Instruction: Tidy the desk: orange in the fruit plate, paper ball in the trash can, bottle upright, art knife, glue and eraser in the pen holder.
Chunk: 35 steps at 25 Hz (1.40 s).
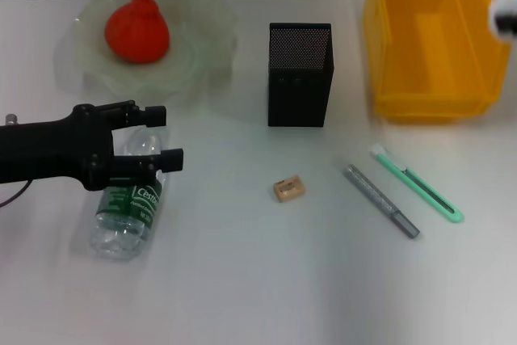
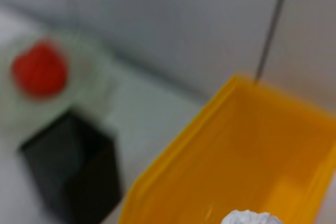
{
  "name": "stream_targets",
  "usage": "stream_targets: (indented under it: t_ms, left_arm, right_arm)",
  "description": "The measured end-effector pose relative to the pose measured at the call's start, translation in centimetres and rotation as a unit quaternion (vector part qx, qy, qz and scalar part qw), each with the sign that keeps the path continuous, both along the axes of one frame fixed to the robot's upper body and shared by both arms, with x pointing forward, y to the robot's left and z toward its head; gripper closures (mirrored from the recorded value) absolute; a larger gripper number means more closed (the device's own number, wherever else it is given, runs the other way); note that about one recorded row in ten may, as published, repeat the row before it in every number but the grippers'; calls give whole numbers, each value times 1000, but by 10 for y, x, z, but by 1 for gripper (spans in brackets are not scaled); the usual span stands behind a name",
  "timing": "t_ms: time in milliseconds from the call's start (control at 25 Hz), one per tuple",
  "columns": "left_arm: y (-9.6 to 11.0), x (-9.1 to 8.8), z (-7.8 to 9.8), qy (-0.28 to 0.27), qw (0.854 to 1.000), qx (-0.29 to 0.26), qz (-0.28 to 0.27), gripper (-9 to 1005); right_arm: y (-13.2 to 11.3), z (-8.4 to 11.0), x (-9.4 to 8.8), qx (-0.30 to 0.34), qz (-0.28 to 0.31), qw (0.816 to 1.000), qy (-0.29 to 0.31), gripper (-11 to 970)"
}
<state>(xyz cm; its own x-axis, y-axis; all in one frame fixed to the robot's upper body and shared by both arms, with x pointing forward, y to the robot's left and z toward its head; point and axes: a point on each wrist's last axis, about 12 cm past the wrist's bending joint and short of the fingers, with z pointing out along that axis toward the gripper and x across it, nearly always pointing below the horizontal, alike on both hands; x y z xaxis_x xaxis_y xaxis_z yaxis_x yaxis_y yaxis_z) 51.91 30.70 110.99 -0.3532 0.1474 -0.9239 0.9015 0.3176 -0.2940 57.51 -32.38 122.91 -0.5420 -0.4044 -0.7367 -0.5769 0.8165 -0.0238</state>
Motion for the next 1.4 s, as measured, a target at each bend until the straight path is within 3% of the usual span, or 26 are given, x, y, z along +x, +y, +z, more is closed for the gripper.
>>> stream_targets:
  t_ms: [240,600,720,800,840,880,1000,1040,1080,1120,1200,1240,1280,1320,1360,1400]
  left_arm:
    - [0,1,0,15,1000,-4,8,165]
    - [-6,16,14,60,998,-2,26,167]
    - [-2,31,32,127,990,19,65,168]
    - [-2,32,33,137,988,21,70,168]
    - [0,41,45,176,979,43,93,168]
    - [0,46,52,191,974,58,107,169]
    - [-1,53,61,213,964,85,133,169]
    - [-5,62,67,239,946,137,170,170]
    - [-5,62,67,239,946,137,170,170]
    - [-14,68,67,255,929,185,192,170]
    - [-14,68,67,255,929,185,192,170]
    - [-22,71,64,261,921,212,199,171]
    - [-31,75,59,261,911,242,209,171]
    - [-37,78,56,260,905,257,216,171]
    - [-37,78,56,260,905,257,216,171]
    - [-52,83,47,258,899,275,223,172]
  right_arm:
    - [-1,-25,30,33,-45,997,-50,409]
    - [-3,-37,34,101,-8,992,-78,302]
    - [-9,-43,23,122,11,989,-82,203]
    - [-13,-49,8,141,38,985,-88,137]
    - [-14,-56,-12,168,85,978,-94,131]
    - [-14,-56,-12,168,85,978,-94,125]
    - [-13,-70,-44,212,164,958,-99,107]
    - [-11,-82,-64,242,221,940,-94,108]
    - [-11,-82,-64,242,221,940,-94,110]
    - [-8,-94,-78,265,265,923,-90,111]
    - [-5,-101,-84,276,279,916,-87,111]
    - [-1,-114,-91,291,291,907,-85,111]
    - [-1,-114,-91,291,291,907,-85,111]
    - [3,-126,-94,299,293,905,-83,111]
    - [3,-126,-94,299,293,905,-83,112]
    - [4,-130,-95,300,291,905,-81,112]
